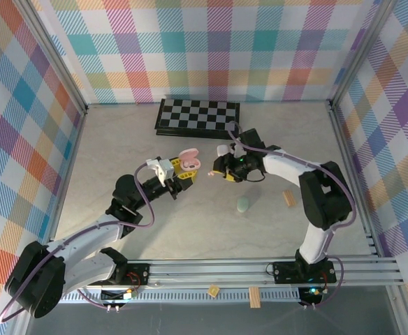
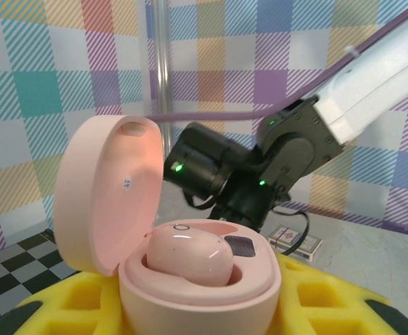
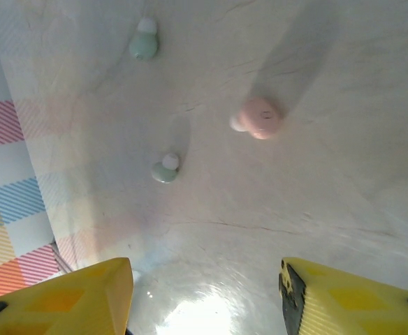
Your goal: Insert wireless bluetooth earbuds into charging case
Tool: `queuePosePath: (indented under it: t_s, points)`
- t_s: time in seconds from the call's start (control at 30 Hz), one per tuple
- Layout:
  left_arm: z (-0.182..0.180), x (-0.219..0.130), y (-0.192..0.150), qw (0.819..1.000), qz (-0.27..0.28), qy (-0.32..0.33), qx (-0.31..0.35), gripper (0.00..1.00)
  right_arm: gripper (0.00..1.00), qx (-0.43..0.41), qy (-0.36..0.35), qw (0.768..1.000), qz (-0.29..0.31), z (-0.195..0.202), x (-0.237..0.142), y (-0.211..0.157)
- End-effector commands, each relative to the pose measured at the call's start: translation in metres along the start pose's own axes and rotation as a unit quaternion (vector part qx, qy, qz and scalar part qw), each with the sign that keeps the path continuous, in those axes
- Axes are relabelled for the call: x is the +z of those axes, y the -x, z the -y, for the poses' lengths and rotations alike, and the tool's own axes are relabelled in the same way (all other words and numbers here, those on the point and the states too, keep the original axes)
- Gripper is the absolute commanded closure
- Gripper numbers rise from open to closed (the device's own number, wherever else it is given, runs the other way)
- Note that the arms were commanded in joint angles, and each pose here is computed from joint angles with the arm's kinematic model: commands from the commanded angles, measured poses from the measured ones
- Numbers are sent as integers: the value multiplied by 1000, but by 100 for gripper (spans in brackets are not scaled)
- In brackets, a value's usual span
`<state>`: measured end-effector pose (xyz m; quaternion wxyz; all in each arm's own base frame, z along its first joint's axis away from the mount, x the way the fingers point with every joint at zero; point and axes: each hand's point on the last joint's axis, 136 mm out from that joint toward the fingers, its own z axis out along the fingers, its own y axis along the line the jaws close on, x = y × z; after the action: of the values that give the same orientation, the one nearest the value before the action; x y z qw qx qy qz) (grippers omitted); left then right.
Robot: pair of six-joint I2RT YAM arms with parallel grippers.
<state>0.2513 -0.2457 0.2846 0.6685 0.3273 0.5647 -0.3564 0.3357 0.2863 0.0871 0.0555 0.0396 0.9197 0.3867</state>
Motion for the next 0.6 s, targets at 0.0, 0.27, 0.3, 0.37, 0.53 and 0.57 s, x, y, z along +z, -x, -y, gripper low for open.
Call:
queuePosePath:
  t_s: [0.0, 0.27, 0.3, 0.37, 0.53, 0.57]
  points:
    - [-1, -6, -7, 1000, -16, 7, 4, 69, 43, -12, 40, 999, -13, -27, 17, 3]
    - [0, -5, -4, 1000, -16, 4, 7, 68, 43, 11, 11, 1000, -16, -11, 47, 13]
    - [-1, -4, -3, 1000, -15, 4, 8, 68, 43, 10, 3, 1000, -16, -8, 49, 13]
    - [-1, -3, -3, 1000, -13, 3, 8, 68, 43, 12, -11, 1000, -14, 0, 53, 16]
    - [-1, -1, -5, 1000, -15, 1, 5, 68, 43, 11, -31, 999, -7, 7, 57, 25]
    - [-1, -1, -6, 1000, -15, 1, 4, 68, 43, 11, -35, 999, -4, 10, 58, 27]
